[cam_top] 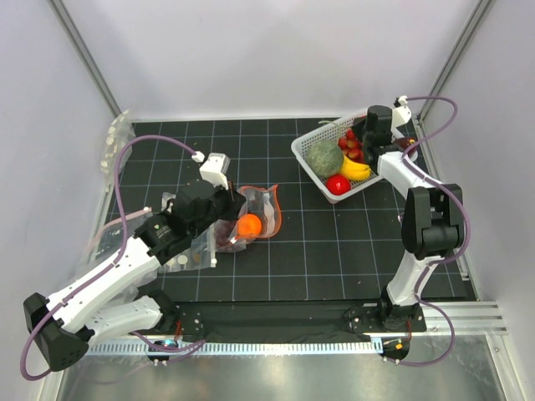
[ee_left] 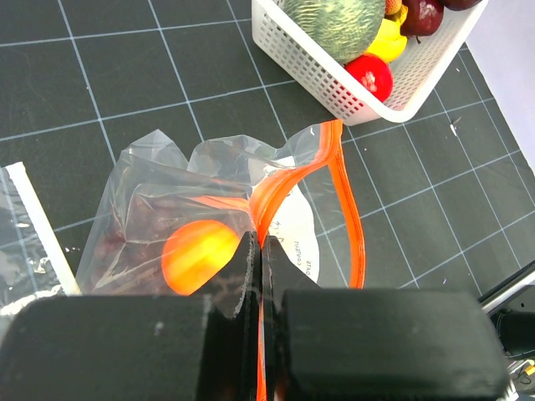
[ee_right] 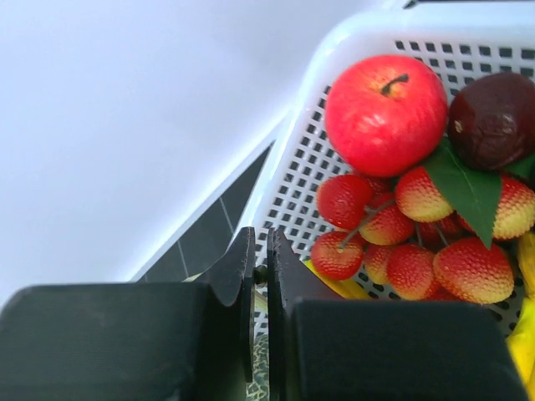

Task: Place the food in the zip-top bag and seal the zipper
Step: Pick up the fake fruit from the bin.

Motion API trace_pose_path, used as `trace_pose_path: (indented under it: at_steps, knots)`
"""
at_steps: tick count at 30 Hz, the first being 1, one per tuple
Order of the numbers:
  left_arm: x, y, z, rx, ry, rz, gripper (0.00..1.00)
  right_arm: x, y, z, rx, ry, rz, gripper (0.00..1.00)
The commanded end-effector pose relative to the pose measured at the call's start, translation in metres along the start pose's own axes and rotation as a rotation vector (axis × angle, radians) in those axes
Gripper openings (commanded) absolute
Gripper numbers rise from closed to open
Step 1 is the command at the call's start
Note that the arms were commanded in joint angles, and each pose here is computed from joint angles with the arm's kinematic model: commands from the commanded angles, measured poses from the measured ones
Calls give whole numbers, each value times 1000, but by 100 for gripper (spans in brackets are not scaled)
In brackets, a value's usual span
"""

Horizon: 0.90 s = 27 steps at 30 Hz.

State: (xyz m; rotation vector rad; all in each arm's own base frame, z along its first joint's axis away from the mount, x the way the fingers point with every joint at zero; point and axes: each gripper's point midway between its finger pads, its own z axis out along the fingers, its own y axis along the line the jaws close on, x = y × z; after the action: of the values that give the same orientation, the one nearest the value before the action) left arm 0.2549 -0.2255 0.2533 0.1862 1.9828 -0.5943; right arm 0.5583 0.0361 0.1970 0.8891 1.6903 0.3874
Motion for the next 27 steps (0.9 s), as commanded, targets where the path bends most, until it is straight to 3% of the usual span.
trace_pose_path:
  at_steps: [1,5,7,9,13,18,22,26,27]
  knots:
    - [-20,-9,-1,27,-68,-18,0,-34,35,-20,-121,-91,-12,1]
    - [-20,-9,0,26,-65,-17,0,-23,74,-33,-325,-56,-132,5]
    - [-19,-9,1,25,-63,-17,0,-12,95,-38,-405,9,-199,19]
    - [-19,-9,1,24,-65,-16,0,0,93,-36,-380,54,-213,46]
    - [-20,-8,1,21,-65,-15,0,-3,83,-32,-339,23,-213,67]
    - [-20,-10,0,30,-63,-15,0,-19,64,-25,-220,-29,-220,70]
    - [-19,-11,1,32,-59,-16,0,-39,39,-15,-82,-84,-166,65]
    - [-19,-11,2,32,-57,-14,0,-38,19,2,28,-45,-284,69]
    - [-19,-11,1,32,-57,-13,0,-52,32,4,38,-62,-301,70]
